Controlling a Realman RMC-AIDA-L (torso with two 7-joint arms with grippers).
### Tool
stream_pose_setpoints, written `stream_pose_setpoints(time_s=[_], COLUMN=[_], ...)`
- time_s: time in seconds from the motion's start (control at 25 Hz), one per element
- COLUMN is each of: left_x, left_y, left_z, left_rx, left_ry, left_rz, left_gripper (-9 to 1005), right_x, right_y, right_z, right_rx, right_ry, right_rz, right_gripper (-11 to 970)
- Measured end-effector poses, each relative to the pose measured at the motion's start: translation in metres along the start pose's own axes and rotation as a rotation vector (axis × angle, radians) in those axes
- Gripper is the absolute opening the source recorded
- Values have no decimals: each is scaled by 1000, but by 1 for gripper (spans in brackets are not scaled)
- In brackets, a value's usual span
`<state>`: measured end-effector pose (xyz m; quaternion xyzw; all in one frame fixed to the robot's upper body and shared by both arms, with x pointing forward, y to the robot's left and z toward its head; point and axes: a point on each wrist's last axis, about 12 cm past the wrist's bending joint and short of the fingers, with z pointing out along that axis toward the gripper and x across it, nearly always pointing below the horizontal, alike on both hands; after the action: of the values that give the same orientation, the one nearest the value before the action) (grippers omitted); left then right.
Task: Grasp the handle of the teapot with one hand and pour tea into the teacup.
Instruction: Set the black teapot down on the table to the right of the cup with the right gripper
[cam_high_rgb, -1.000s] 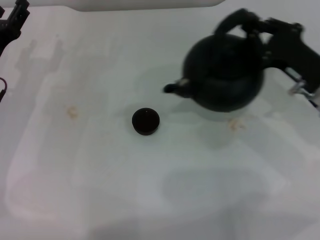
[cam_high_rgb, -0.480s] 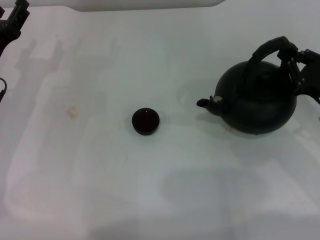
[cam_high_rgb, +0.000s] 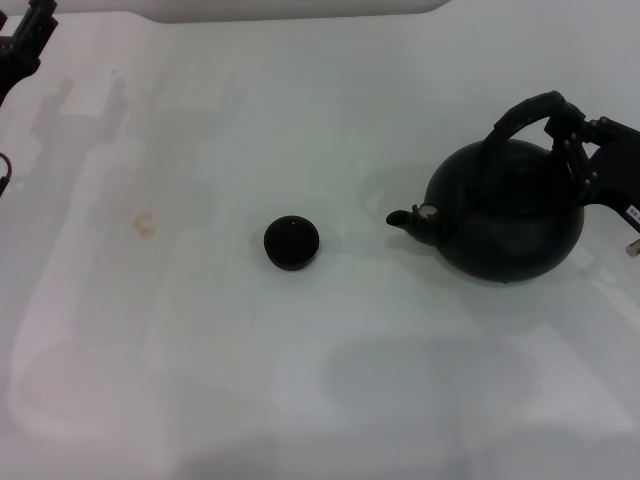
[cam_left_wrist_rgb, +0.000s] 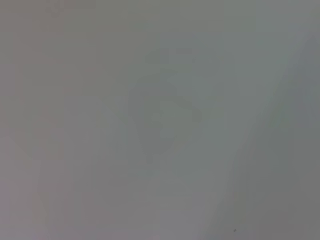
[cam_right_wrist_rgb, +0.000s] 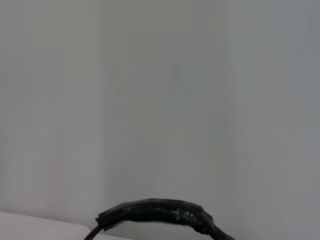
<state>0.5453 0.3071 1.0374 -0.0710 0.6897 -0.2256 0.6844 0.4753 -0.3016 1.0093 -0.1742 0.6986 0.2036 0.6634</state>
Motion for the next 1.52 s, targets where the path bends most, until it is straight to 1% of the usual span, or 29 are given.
stream_pose_setpoints(time_s=[0.56, 0.76, 0.92, 1.04, 1.12, 1.28, 1.4, 1.52], left_x=[0, 0, 0, 1, 1, 1, 1, 0], left_y=[0, 0, 0, 0, 0, 0, 0, 0], left_z=[-1, -1, -1, -2, -2, -2, -2, -1], left_rx=[-1, 0, -3, -3, -4, -3, 0, 2], left_ry=[-2, -3, -4, -5, -5, -4, -4, -4], left_rz=[3, 3, 1, -2, -3, -2, 0, 1], left_gripper=[758, 758, 758, 758, 758, 758, 758, 758], right_x=[2, 3, 5, 4, 3, 3, 5, 4], right_y=[1, -2, -4, -4, -3, -4, -4, 0], right_z=[0, 1, 3, 3, 3, 1, -6, -19], right_rx=[2, 27, 39, 38, 34, 27, 35, 29], right_ry=[16, 25, 44, 41, 32, 34, 26, -11], right_rz=[4, 57, 69, 73, 103, 215, 240, 254], right_gripper=[124, 126, 128, 252, 334, 521, 640, 747])
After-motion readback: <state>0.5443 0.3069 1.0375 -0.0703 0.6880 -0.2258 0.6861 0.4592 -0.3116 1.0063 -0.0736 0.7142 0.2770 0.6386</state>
